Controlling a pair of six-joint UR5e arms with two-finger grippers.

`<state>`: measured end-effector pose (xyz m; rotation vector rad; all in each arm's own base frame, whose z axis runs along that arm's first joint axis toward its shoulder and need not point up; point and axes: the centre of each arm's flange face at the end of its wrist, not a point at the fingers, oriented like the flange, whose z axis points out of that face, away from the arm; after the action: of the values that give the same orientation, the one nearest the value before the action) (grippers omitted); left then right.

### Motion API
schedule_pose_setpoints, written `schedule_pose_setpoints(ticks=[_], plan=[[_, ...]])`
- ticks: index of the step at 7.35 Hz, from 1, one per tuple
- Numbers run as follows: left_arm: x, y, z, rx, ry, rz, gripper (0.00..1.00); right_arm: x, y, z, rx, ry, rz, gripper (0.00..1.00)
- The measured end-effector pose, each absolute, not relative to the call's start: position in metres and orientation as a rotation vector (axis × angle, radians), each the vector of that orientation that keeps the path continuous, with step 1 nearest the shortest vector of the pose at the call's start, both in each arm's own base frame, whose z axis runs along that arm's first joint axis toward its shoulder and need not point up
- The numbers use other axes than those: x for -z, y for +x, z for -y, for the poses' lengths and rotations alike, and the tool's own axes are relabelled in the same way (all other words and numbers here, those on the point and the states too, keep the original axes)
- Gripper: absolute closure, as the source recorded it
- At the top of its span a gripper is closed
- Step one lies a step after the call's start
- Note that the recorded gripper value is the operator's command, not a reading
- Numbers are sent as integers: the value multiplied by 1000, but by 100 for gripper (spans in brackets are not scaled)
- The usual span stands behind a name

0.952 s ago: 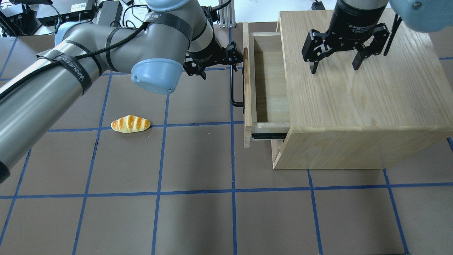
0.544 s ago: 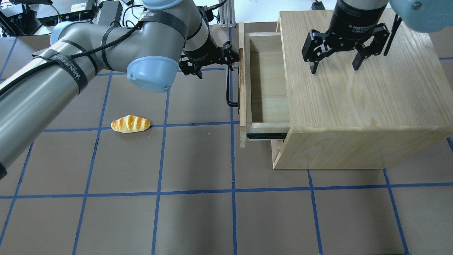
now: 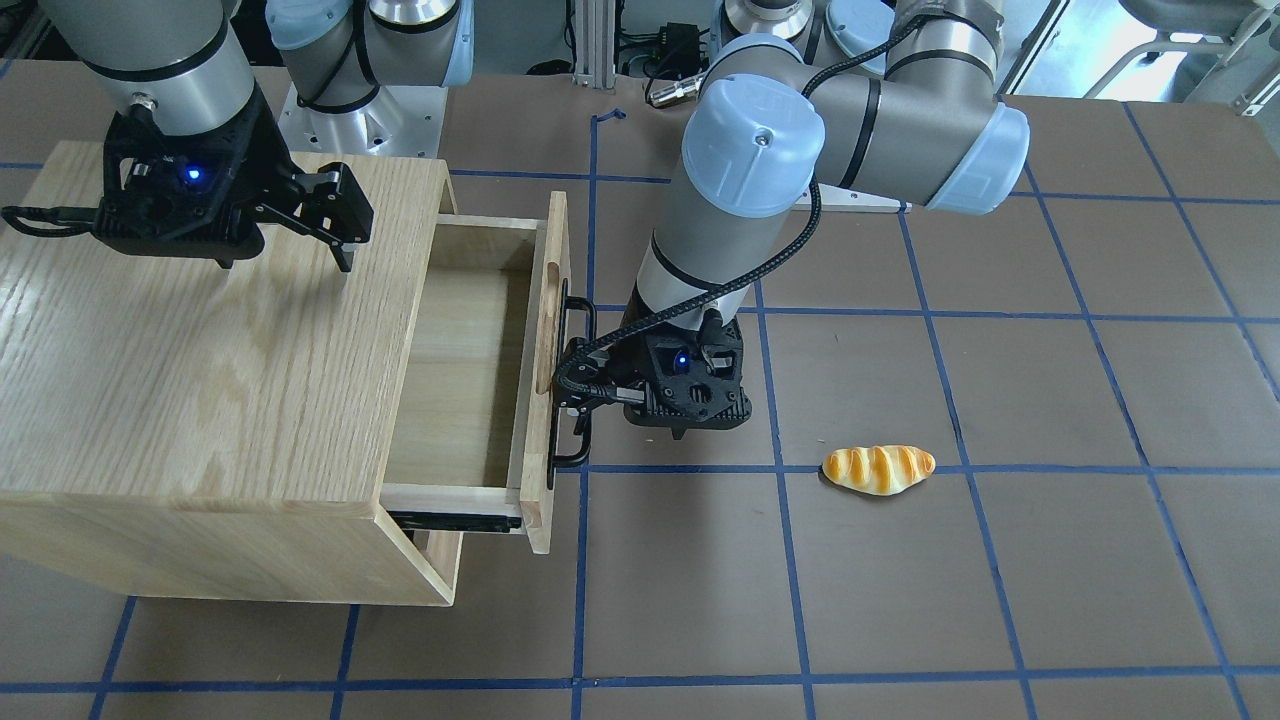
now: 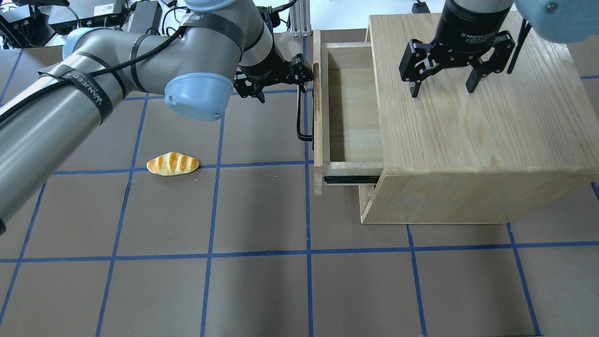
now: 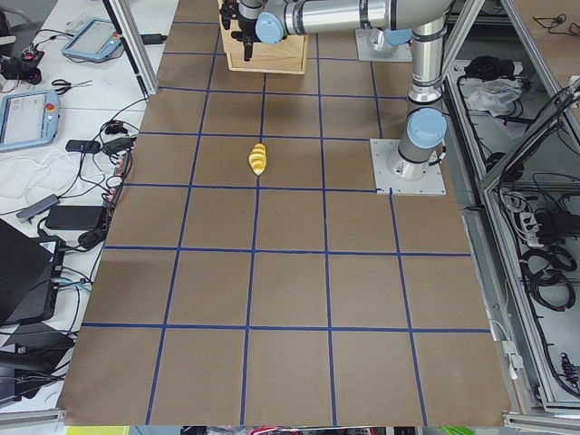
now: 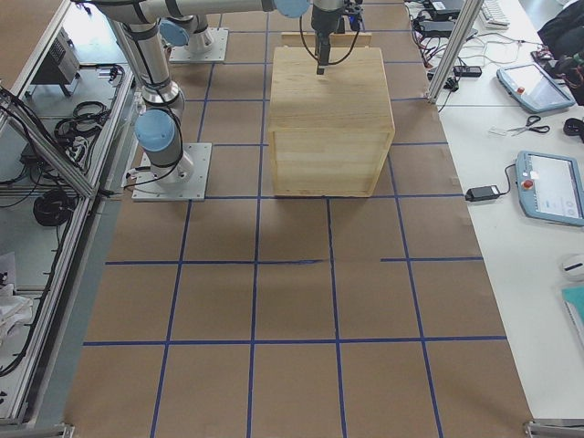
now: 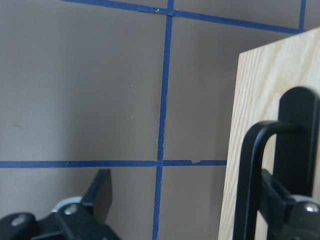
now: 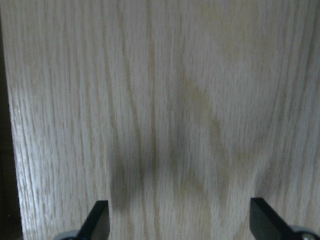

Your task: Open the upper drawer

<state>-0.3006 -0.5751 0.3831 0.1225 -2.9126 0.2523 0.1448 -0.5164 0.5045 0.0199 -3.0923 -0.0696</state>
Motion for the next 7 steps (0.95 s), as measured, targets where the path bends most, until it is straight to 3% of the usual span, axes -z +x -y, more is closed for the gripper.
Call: schedule_pose_setpoints(ticks=[7], plan=[[-381,-285,581,-235,117,2927,0,-505,145,516,69,21,3092,0]])
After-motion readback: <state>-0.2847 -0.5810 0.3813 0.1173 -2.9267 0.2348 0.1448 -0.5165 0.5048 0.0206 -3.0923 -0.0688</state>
